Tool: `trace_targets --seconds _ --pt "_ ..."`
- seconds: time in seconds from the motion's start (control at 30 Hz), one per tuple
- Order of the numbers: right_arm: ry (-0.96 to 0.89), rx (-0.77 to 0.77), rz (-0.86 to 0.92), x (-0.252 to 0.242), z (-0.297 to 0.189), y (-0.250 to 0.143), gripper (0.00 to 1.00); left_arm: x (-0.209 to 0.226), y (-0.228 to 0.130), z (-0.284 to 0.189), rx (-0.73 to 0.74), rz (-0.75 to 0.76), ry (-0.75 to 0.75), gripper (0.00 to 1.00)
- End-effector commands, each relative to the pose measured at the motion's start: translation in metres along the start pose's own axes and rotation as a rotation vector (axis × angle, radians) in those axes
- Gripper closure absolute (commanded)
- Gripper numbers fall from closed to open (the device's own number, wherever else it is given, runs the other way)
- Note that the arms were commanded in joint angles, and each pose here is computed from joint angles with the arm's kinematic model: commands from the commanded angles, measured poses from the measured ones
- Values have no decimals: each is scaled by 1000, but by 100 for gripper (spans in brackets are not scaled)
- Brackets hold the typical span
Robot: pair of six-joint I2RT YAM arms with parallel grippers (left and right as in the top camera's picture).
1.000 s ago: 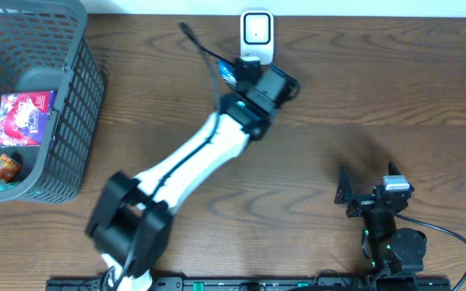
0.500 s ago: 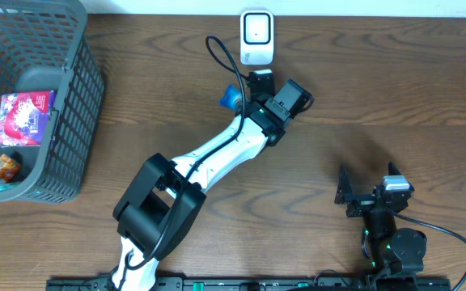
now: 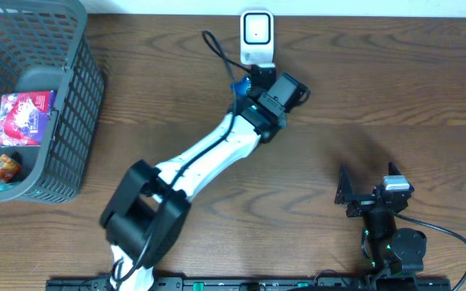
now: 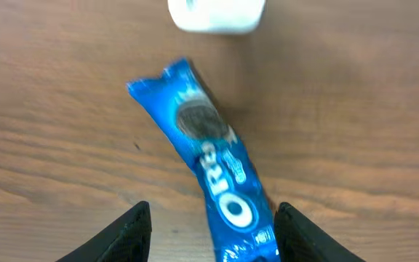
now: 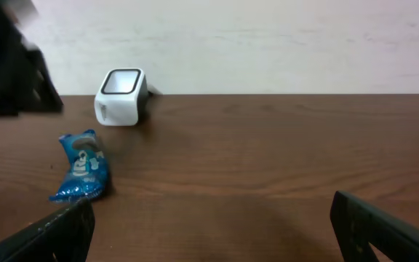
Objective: Scan the item barcode
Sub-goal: 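Carry the Oreo pack to the white scanner, barcode facing it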
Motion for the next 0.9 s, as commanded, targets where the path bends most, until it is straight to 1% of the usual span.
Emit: trace_targets --seconds 0.0,0.03,0.07,0.17,0.33,0.37,0.4,0.43,0.5,0.6,0.77,0.87 --pt "-10 1 14 -2 0 -1 1 12 25 -18 -53 -17 -4 51" --pt "-10 1 14 -2 0 -1 1 14 26 -16 -45 -22 -8 60" --pt "-10 1 14 -2 0 -1 1 13 24 -14 -29 -21 -18 61" --pt "-10 1 14 -2 0 -1 1 8 16 -6 26 -26 -56 61" --pt "-10 1 14 -2 0 -1 1 -3 -8 18 128 -111 -96 61" --pt "-11 1 14 -2 0 -1 1 -5 -13 26 136 -108 -92 61" --pt "-10 1 14 -2 0 -1 1 -6 -17 31 141 -104 -89 54" --pt "-10 1 14 -2 0 -1 1 -6 -22 39 147 -100 -81 50" --pt "-10 1 14 -2 0 -1 1 -6 -35 61 166 -83 -63 50" --pt "-10 1 14 -2 0 -1 1 -4 -47 75 189 -73 -41 50" --pt "-10 1 14 -2 0 -1 1 2 -59 82 230 -12 -7 50" --pt "-10 1 14 -2 0 -1 1 6 -62 81 253 -1 13 50"
Point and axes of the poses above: each gripper's point midway between its finger pads, its own z axis out along the fingers, its own x axis along the line the jaws close on, y = z × x, the point moved 7 cm from there along -z, back along the fingers, and after that the axes turned 4 degrees about -z, right-handed, at the moved point
